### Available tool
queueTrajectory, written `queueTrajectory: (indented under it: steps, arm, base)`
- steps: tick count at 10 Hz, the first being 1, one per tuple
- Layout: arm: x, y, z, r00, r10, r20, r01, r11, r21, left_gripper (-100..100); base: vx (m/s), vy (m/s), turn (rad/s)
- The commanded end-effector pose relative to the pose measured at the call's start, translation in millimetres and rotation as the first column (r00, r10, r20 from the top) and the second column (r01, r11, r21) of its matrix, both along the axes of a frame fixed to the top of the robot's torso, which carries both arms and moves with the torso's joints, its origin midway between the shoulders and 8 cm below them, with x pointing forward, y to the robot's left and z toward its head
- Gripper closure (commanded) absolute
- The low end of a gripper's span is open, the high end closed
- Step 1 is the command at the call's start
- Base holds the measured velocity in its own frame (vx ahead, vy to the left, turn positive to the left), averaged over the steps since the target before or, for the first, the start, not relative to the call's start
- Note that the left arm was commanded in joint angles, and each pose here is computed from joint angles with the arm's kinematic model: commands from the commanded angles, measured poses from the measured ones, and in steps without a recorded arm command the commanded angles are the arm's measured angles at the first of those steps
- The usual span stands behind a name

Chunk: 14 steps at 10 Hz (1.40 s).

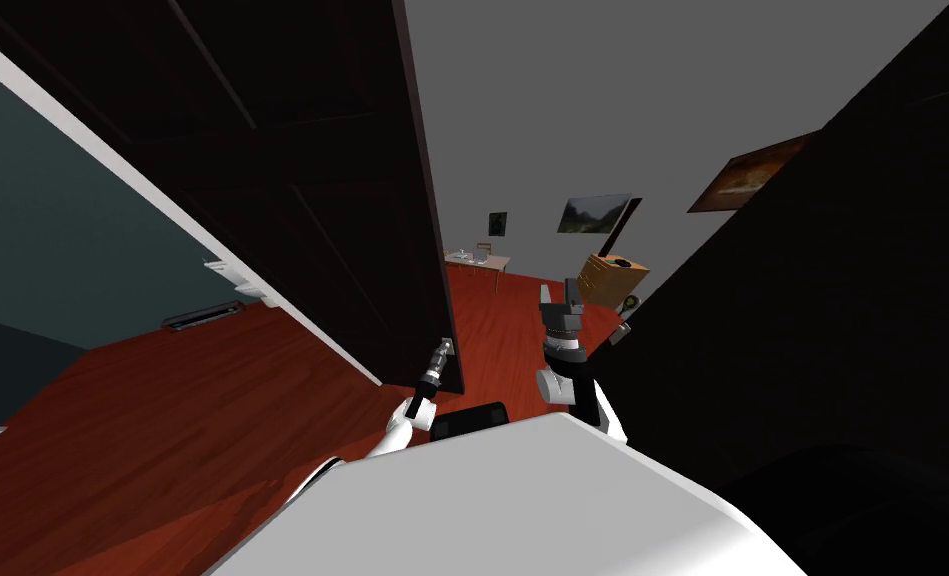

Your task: Push the door open

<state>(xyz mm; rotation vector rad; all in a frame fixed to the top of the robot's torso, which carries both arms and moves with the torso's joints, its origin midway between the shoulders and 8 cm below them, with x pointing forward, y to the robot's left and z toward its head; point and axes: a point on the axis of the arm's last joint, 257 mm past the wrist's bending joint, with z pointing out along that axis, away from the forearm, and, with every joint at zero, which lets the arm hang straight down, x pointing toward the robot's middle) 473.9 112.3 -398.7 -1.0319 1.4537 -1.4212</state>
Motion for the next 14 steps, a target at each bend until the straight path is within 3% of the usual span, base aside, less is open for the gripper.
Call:
queueTrajectory:
  steps: [1, 3, 5, 6, 7, 12, 14]
  arm:
    - [5.0, 20.8, 4.3, 0.9992, 0.039, 0.013, -0.039, 0.9992, 0.006, 100]
    - [8.9, 35.9, 4.8, 0.9972, 0.074, 0.014, -0.074, 0.9972, 0.009, 100]
    - [10.7, 39.1, 7.0, 0.9965, 0.082, 0.019, -0.082, 0.9966, 0.008, 100]
    - [12.5, 51.4, 5.4, 0.9938, 0.11, 0.015, -0.111, 0.9938, 0.011, 100]
    - [10.3, 45.1, 7.3, 0.9952, 0.096, 0.014, -0.096, 0.9953, 0.002, -100]
    - [10.9, 41.7, 7.2, 0.9943, 0.106, 0.005, -0.106, 0.9942, -0.017, -100]
    - [10.0, 44.7, 6.9, 0.994, 0.109, 0.008, -0.109, 0.994, -0.012, -100]
  base:
    - [0.182, -0.121, 0.047]
    - [0.181, -0.119, 0.072]
    - [0.138, -0.078, 0.028]
    - [0.129, -0.078, 0.091]
    - [-0.077, -0.065, 0.119]
    - [-0.232, -0.038, 0.05]
    - [-0.01, -0.025, -0.011]
